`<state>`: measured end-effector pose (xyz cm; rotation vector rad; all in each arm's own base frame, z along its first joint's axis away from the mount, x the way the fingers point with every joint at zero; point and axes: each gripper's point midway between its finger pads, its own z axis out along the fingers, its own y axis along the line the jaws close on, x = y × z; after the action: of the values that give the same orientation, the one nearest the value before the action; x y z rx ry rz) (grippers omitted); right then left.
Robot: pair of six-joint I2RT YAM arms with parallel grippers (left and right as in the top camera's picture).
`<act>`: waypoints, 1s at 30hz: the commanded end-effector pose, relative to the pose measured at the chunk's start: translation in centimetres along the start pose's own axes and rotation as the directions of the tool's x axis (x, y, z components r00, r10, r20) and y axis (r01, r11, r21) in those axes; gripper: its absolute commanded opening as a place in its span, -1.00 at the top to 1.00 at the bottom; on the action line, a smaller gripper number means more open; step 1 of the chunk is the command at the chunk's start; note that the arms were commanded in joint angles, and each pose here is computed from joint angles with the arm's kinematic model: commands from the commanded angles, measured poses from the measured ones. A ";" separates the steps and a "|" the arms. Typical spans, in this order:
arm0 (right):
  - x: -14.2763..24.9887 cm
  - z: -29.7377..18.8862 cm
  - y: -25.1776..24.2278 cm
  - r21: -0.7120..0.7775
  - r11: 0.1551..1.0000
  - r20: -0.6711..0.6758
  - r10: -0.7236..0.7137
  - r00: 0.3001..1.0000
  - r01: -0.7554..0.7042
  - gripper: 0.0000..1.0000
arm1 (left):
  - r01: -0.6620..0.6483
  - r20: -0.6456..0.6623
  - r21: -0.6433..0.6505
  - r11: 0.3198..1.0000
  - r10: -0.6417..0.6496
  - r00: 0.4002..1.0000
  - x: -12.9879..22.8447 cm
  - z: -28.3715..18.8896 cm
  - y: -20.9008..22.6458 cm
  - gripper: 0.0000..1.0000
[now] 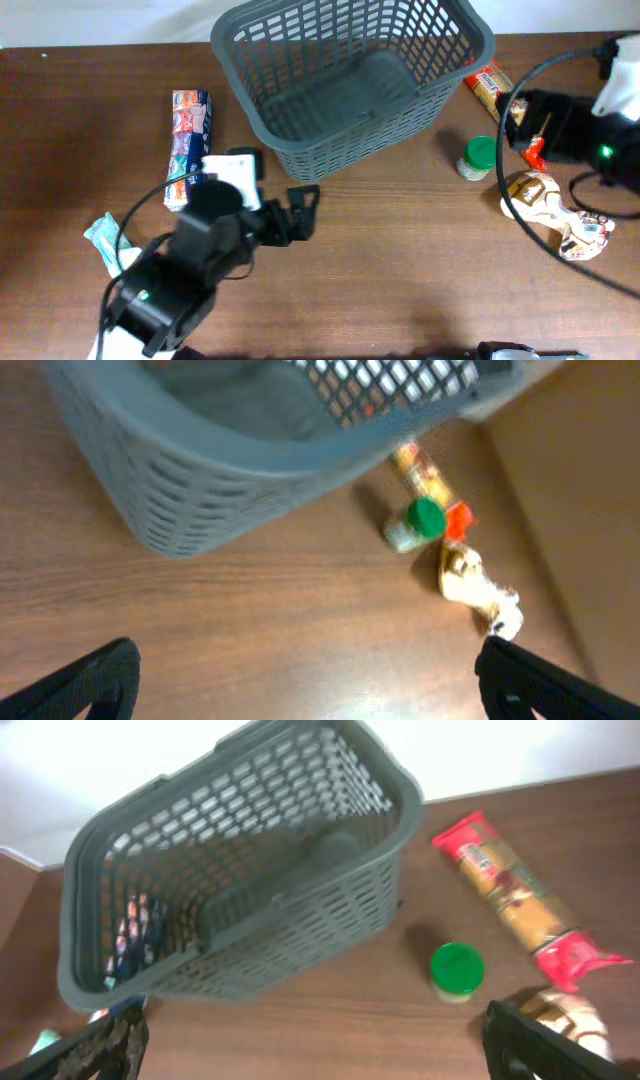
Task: Pack container
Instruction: 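Grasp the gray basket rim with left and right grippers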
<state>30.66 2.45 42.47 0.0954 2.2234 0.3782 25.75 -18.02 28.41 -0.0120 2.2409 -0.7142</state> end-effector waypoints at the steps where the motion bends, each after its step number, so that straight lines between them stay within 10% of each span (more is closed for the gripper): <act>1: -0.2 3.0 0.9 -0.104 0.994 -0.103 -0.032 0.994 0.021 -0.97 | -0.077 0.033 -0.088 0.993 0.081 0.996 -1.2 0.8 -2.9 -0.99; 7: -0.1 6.0 2.2 -0.153 0.984 -0.218 -0.124 0.968 0.092 -0.97 | -0.194 -0.012 -0.138 0.971 0.195 0.981 -0.6 2.9 -7.5 -0.99; 30: -8.1 8.5 4.6 -0.210 0.932 0.094 -0.281 0.955 0.295 -0.97 | -0.222 -0.240 -0.042 0.974 0.206 0.949 4.2 4.9 -8.5 -0.99</act>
<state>41.32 6.58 44.23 -0.2825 2.1253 0.4377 25.03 -27.71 26.73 0.2695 2.4261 -0.4790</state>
